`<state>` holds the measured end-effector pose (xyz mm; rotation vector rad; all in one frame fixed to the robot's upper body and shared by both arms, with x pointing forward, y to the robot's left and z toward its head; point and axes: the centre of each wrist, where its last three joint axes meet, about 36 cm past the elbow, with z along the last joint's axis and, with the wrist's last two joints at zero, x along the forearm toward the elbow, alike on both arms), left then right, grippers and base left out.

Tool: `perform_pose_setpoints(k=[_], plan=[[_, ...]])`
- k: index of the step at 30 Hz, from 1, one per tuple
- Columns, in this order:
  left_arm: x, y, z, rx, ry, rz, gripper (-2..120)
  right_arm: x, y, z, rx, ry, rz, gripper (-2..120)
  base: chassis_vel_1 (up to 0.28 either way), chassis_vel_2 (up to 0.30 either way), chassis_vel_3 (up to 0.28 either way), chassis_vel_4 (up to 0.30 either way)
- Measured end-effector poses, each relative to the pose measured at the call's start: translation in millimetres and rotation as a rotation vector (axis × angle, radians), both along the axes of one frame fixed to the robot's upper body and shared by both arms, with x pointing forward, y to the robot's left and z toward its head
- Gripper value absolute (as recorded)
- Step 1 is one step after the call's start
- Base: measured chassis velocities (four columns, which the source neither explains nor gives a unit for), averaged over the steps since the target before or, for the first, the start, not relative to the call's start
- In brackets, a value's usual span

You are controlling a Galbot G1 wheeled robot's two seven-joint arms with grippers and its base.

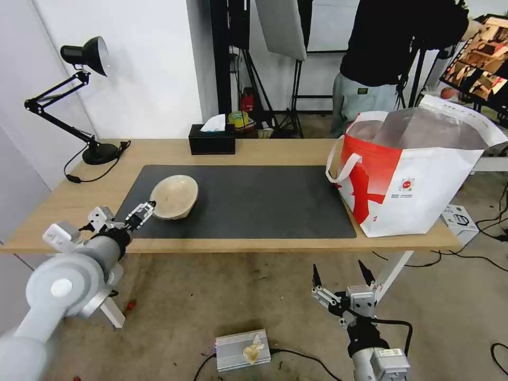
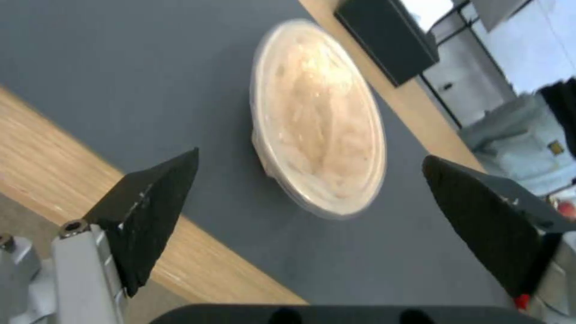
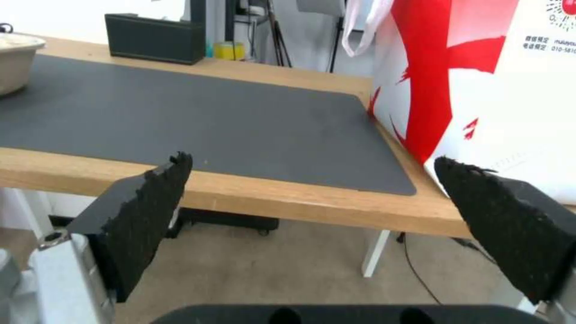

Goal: Pick up the trash from the table and place it into the takeout bag.

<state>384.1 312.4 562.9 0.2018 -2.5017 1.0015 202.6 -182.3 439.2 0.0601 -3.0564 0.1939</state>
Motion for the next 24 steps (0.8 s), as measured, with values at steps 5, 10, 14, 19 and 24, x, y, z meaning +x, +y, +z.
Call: perform_pose_setpoints(k=[5,10,14,19,24], plan=[[5.2,1.3,-0.9,0.004,0.022,-0.012,100,0.0,0.0,0.0,0.000,0.000,0.000,100,0.000,0.000,0.000,0.000],[16.3,5.2,-4.3,0.019,0.036,-0.005,100,0.0,0.0,0.0,0.000,0.000,0.000,100,0.000,0.000,0.000,0.000],[23.2,6.3,-6.2,0.023,0.041,-0.002,100,0.0,0.0,0.0,0.000,0.000,0.000,100,0.000,0.000,0.000,0.000],[30.0,6.4,-10.6,0.026,0.052,0.001,100,0.0,0.0,0.0,0.000,0.000,0.000,100,0.000,0.000,0.000,0.000],[42.1,6.7,-13.0,0.023,0.055,0.006,100,0.0,0.0,0.0,0.000,0.000,0.000,100,0.000,0.000,0.000,0.000]])
